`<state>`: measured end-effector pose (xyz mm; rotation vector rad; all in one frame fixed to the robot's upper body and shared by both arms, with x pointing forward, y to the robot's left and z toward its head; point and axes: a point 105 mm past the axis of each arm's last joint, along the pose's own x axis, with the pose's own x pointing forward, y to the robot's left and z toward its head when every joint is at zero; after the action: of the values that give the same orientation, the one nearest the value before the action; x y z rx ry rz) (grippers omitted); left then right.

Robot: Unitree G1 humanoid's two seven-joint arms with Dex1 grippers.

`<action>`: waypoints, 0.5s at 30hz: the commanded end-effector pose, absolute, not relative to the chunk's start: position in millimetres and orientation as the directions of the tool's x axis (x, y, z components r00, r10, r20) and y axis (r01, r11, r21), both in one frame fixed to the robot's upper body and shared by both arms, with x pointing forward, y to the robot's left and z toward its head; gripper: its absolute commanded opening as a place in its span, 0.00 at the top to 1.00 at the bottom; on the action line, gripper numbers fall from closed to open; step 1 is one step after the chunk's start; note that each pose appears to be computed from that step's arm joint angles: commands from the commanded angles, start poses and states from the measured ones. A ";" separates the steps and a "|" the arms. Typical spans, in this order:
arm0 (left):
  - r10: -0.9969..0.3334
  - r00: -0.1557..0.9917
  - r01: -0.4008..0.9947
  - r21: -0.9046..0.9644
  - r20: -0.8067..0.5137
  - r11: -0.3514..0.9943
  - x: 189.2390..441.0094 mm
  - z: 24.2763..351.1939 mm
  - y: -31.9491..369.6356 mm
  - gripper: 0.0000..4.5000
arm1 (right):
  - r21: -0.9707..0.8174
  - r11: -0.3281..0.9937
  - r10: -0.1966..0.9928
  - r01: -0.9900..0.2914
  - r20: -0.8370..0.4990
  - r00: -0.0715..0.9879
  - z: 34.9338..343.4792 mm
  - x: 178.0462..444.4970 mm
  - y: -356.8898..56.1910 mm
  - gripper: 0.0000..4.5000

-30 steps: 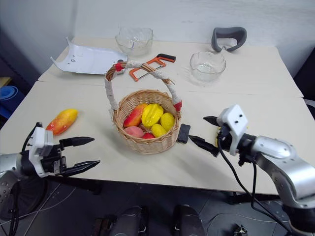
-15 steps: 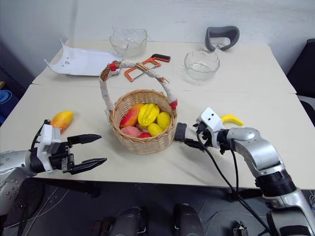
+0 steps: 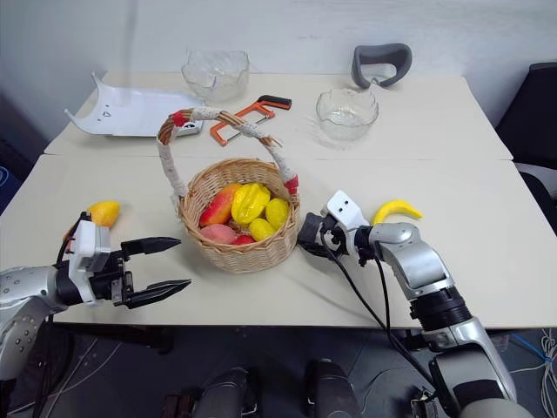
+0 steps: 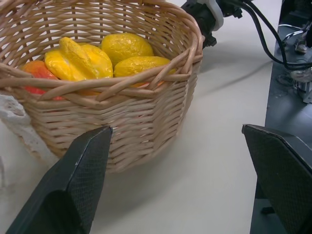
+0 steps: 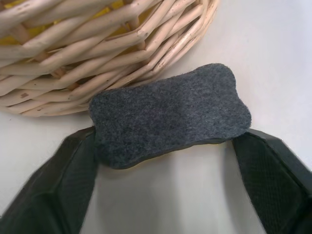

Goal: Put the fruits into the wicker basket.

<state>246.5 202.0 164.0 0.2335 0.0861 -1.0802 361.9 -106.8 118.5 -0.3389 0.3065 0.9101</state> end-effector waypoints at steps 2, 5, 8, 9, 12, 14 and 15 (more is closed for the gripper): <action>-0.862 0.477 0.876 0.171 -0.173 0.451 246.2 165.6 203.6 0.00 | -0.173 0.553 0.732 -0.815 -0.366 0.574 122.9 355.3 -106.6 0.34; -0.860 0.477 0.876 0.172 -0.179 0.450 245.2 163.1 205.2 0.00 | -0.192 0.528 0.749 -0.827 -0.352 0.560 129.1 348.3 -114.7 0.53; -0.860 0.476 0.877 0.174 -0.183 0.449 243.9 161.6 206.3 0.00 | -0.222 0.476 0.787 -0.851 -0.324 0.525 139.7 333.9 -122.6 0.75; -0.861 0.475 0.877 0.174 -0.184 0.447 243.4 161.4 206.3 0.00 | -0.239 0.455 0.797 -0.858 -0.321 0.512 142.9 327.1 -127.7 0.83; -0.864 0.468 0.881 0.171 -0.185 0.441 241.8 160.2 206.0 0.00 | -0.267 0.472 0.790 -0.840 -0.293 0.538 153.1 317.8 -144.5 0.90; -0.869 0.459 0.886 0.166 -0.187 0.432 240.5 158.9 205.4 0.00 | -0.265 0.495 0.772 -0.827 -0.302 0.559 153.9 314.6 -153.6 0.90; -0.871 0.454 0.889 0.163 -0.189 0.428 240.0 157.7 205.1 0.00 | -0.261 0.498 0.770 -0.827 -0.305 0.561 154.2 312.2 -156.8 0.90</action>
<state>242.4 206.7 154.2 0.2352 0.0999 -1.0853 316.8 -155.6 140.0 -0.3938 0.2035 0.9657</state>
